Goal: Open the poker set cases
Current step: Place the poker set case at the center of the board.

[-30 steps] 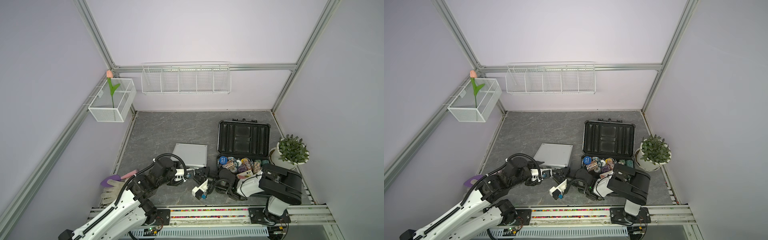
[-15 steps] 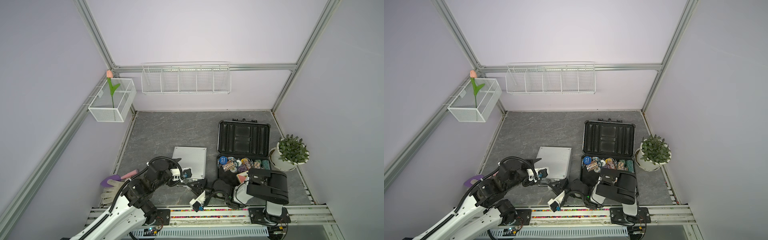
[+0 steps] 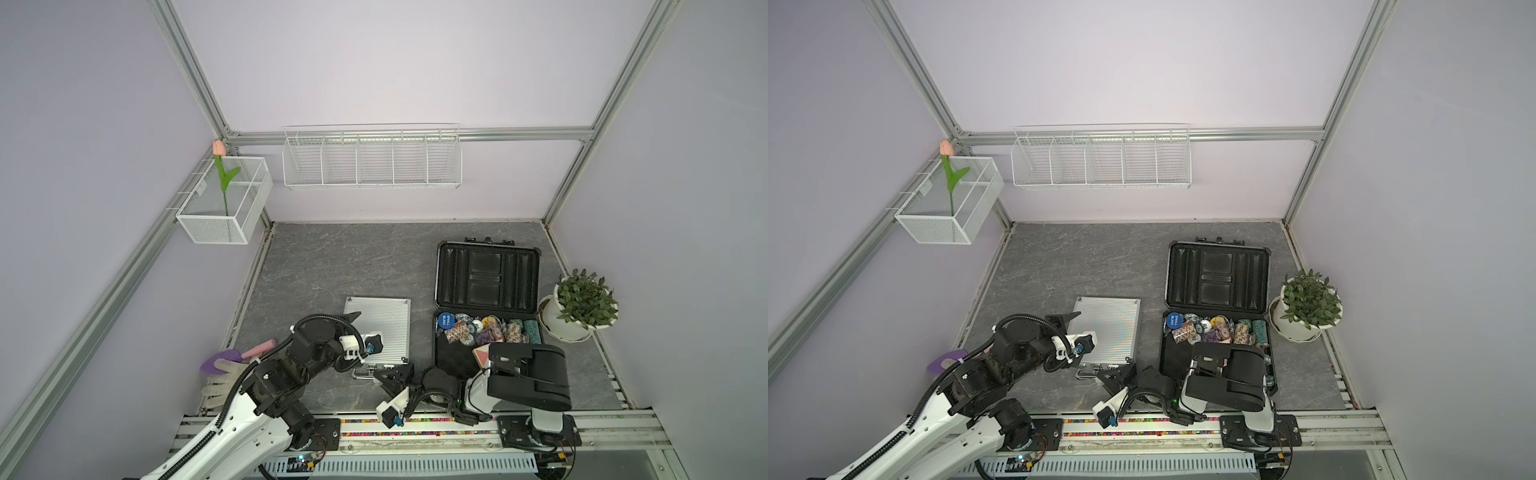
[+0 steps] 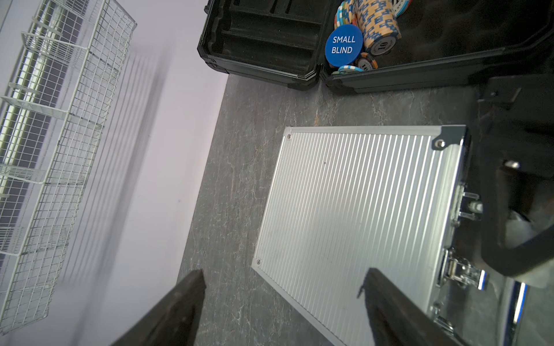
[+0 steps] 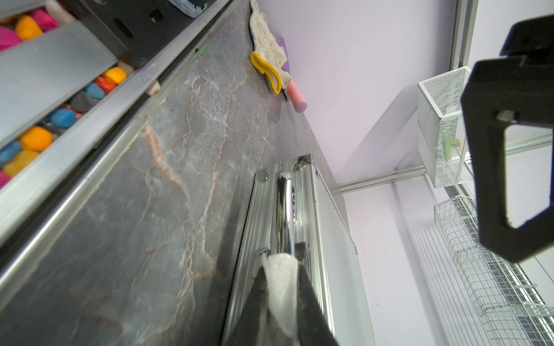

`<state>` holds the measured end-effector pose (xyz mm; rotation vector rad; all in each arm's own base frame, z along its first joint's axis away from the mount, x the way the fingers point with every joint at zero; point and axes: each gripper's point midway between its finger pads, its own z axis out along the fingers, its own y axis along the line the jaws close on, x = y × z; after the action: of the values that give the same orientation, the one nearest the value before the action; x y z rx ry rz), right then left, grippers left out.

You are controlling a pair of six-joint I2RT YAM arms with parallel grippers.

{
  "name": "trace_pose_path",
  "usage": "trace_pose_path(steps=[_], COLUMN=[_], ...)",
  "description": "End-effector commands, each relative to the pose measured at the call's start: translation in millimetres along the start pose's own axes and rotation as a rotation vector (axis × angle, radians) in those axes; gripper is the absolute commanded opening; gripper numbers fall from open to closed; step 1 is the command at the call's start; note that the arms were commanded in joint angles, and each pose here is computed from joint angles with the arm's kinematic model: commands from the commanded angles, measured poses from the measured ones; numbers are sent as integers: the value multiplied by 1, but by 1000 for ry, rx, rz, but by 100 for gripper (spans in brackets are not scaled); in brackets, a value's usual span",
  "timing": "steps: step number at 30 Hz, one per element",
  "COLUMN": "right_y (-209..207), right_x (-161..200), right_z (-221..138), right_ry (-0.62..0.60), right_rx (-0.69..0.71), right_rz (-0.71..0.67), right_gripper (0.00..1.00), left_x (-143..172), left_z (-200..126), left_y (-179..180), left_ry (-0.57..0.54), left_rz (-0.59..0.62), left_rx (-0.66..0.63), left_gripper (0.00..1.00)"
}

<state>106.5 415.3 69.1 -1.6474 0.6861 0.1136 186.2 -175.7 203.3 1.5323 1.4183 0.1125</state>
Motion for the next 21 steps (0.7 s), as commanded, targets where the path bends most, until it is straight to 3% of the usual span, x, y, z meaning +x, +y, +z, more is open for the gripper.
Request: trace_pose_path(steps=[1,8,21], right_y=[-9,-14,-45], right_x=[-6,-3,-9], right_z=[0,0,-9], right_ry=[-6,23,21], right_rx=[58,84,174], right_rz=[46,74,180], right_gripper=[26,41,46], left_x=[-1,-1,-8], left_z=[-2,-1,-3], left_y=[5,4,16], left_ry=[-2,4,-4], left_rz=[-3,-6,-79], left_rx=[-17,-12,-38], left_gripper=[85,85,85])
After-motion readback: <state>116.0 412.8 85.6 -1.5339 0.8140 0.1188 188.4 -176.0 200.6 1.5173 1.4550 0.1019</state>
